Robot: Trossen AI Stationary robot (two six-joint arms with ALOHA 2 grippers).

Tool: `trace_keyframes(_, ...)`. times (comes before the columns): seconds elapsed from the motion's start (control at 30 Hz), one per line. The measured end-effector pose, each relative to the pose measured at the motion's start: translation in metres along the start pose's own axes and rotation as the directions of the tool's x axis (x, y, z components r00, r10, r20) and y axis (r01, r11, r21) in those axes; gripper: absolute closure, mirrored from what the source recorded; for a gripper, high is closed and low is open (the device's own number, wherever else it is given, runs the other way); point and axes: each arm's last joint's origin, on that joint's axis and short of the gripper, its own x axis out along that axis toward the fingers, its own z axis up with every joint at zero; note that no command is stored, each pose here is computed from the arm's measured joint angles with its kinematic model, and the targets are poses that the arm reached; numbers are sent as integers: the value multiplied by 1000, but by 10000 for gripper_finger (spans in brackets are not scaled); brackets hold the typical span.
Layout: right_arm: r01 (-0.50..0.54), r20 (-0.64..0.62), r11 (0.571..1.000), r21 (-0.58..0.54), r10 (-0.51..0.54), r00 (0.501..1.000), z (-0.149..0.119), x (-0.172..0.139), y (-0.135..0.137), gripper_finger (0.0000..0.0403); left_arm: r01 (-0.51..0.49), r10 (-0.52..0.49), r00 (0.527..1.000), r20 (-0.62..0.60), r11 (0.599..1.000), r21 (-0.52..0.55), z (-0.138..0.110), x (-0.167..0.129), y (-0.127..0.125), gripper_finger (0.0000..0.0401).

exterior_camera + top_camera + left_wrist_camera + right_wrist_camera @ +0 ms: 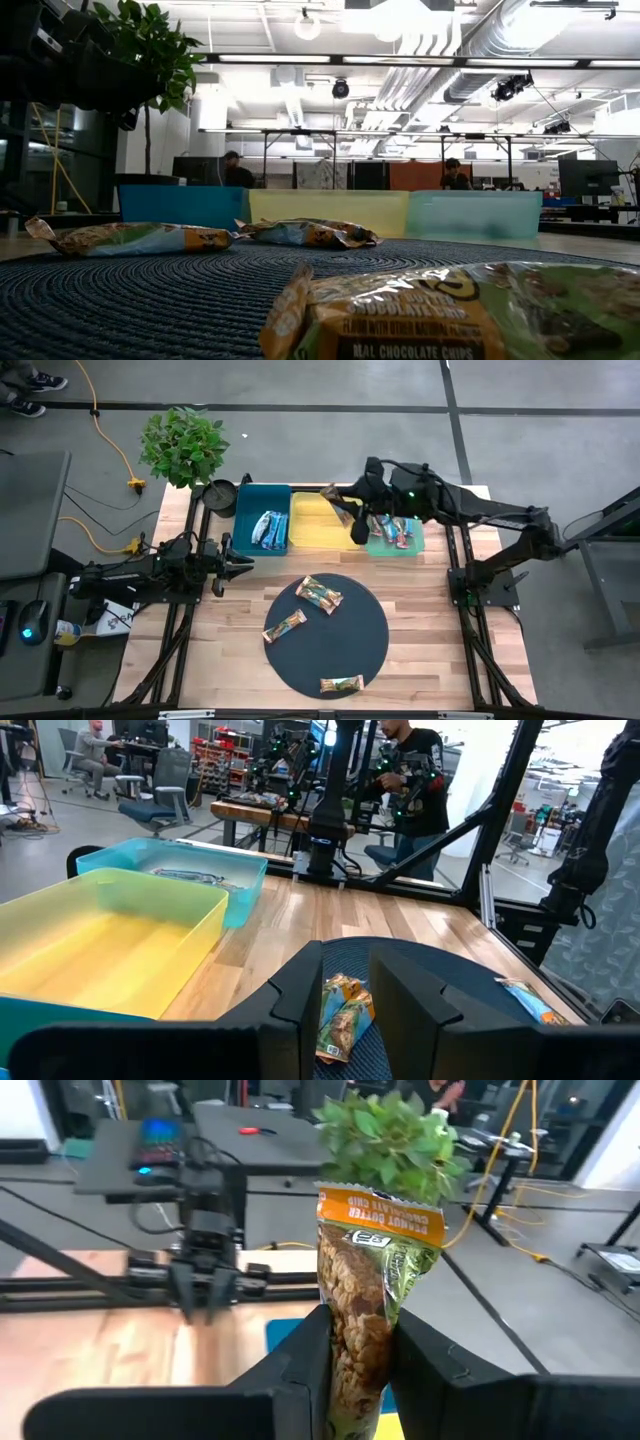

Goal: Pick and place Granola Bars by type
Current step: Put the yellow granola bar into the yellow bin

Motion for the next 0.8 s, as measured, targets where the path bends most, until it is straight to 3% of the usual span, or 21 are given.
trace_keyframes(0.4,71,-79,996,54,-67,995,-40,69,-53,329,0,0,1000,0,1000,0,0,0,0,319)
trace_keyframes(0.8,167,-281,956,242,-95,955,-117,132,-107,329,0,0,1000,0,1000,0,0,0,0,319)
